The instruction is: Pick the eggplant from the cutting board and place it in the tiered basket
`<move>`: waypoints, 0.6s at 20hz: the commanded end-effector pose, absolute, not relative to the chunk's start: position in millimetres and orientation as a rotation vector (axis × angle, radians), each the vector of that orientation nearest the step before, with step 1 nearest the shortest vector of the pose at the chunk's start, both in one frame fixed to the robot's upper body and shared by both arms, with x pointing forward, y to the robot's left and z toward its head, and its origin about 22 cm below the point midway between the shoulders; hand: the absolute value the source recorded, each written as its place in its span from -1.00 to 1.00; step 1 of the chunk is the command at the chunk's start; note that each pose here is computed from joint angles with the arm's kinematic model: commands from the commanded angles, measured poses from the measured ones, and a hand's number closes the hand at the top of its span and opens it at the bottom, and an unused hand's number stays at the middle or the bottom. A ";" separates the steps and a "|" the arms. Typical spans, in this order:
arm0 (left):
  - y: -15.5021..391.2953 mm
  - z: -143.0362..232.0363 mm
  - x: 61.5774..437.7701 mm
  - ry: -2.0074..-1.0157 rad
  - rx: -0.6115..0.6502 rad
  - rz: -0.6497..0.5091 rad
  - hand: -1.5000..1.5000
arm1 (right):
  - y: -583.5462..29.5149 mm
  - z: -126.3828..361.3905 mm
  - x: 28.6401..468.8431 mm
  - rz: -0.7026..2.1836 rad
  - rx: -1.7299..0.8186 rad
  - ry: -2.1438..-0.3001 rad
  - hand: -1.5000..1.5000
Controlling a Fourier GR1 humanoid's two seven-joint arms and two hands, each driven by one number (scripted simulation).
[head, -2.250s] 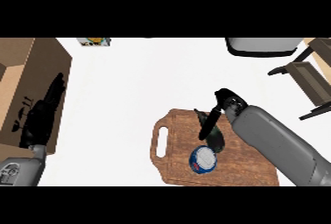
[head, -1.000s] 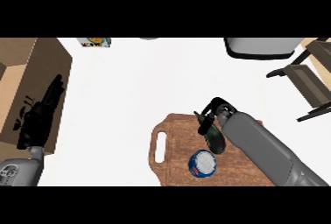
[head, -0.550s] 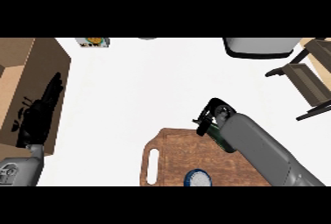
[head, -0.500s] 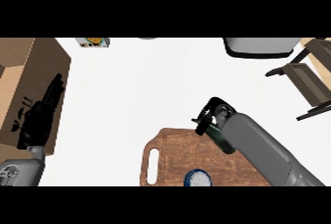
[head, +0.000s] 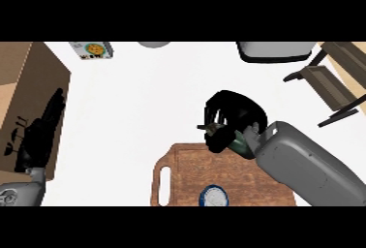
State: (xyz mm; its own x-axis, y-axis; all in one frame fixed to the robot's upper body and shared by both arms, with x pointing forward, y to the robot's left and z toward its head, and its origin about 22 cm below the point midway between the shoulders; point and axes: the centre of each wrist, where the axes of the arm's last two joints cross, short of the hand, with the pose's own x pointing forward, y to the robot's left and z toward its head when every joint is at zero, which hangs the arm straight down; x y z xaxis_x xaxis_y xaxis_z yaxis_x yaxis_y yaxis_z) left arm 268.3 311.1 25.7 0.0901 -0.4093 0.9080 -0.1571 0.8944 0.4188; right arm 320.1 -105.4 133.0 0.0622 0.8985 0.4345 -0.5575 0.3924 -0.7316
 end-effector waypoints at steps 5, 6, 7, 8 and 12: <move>316.2 23.9 262.8 -1.488 0.489 -0.164 0.00 | -159.1 277.1 267.7 0.952 -0.480 -1.638 1.00; 321.2 18.5 261.3 -1.468 0.506 -0.141 0.00 | -168.7 295.4 257.0 0.935 -0.521 -1.682 1.00; 322.0 17.7 256.8 -1.472 0.506 -0.177 0.00 | -183.6 297.4 249.9 0.909 -0.580 -1.704 1.00; 312.4 21.4 264.7 -1.488 0.484 -0.170 0.00 | -189.4 316.2 242.7 0.832 -0.573 -1.767 1.00; 305.1 23.0 265.9 -1.492 0.471 -0.187 0.00 | -228.1 363.6 211.7 0.736 -0.651 -1.821 1.00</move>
State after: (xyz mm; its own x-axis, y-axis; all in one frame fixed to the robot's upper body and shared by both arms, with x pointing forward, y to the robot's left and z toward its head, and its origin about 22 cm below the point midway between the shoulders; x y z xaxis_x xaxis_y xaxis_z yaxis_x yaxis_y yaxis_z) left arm 263.3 314.9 26.2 0.0850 -0.4061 0.9099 -0.1760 0.8927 0.4149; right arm 247.7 -201.6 322.7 -0.2860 0.7320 0.6183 -0.0284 0.6385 -0.7691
